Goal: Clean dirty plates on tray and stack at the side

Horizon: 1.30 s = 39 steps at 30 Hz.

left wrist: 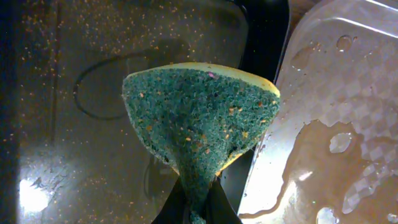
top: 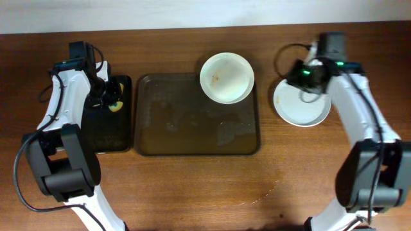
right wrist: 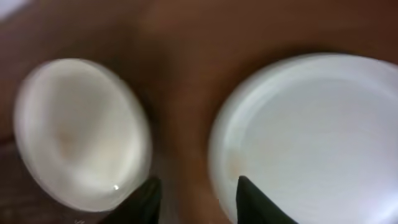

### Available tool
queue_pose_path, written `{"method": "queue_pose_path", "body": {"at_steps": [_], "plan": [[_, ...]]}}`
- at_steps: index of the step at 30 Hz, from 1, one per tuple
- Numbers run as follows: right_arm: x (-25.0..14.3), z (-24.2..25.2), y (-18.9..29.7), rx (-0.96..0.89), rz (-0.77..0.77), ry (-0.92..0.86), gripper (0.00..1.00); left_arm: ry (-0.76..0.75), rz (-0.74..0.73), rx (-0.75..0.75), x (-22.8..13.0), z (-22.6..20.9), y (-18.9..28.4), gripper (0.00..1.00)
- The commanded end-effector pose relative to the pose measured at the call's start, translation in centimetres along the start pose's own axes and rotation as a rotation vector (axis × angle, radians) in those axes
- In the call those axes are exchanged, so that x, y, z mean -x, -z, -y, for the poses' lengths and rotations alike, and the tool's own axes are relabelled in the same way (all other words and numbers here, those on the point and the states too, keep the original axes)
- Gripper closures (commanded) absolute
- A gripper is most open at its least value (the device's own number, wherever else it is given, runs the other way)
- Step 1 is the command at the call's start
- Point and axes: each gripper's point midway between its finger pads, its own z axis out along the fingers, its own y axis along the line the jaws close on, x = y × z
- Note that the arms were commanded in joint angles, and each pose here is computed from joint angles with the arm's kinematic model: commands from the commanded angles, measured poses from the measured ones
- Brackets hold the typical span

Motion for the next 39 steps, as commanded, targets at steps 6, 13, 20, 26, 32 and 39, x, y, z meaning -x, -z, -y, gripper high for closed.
{"method": "queue_pose_path", "body": {"at_steps": [6, 13, 20, 26, 32, 39], "plan": [[-7.5, -6.7, -8.5, -0.256, 0.06, -0.069, 0.67, -0.017, 0.011, -0.012, 0.3, 0.3, -0.2, 0.99], [-14.4, -8.1, -10.5, -0.17, -0.237, -0.005, 0.9, -0.016, 0.009, -0.012, 0.2, 0.3, -0.2, 0.99], [-21.2, -12.7, -8.5, -0.054, -0.444, 0.205, 0.82, -0.017, 0.007, -0.012, 0.2, 0.3, -0.2, 0.99], [-14.1, -14.5, -9.0, 0.068, -0.256, 0.533, 0.4, -0.016, 0.005, -0.012, 0.1, 0.3, -0.2, 0.99], [-15.4, -13.7, -12.3, 0.121, -0.304, 0.632, 0.44, -0.027, 0.004, -0.014, 0.1, 0.8, -0.2, 0.99], [-17.2, -14.1, -12.0, 0.098, -0.386, 0.303, 0.96, -0.111, -0.015, -0.088, -0.8, 5.6, -0.6, 0.99]]}}
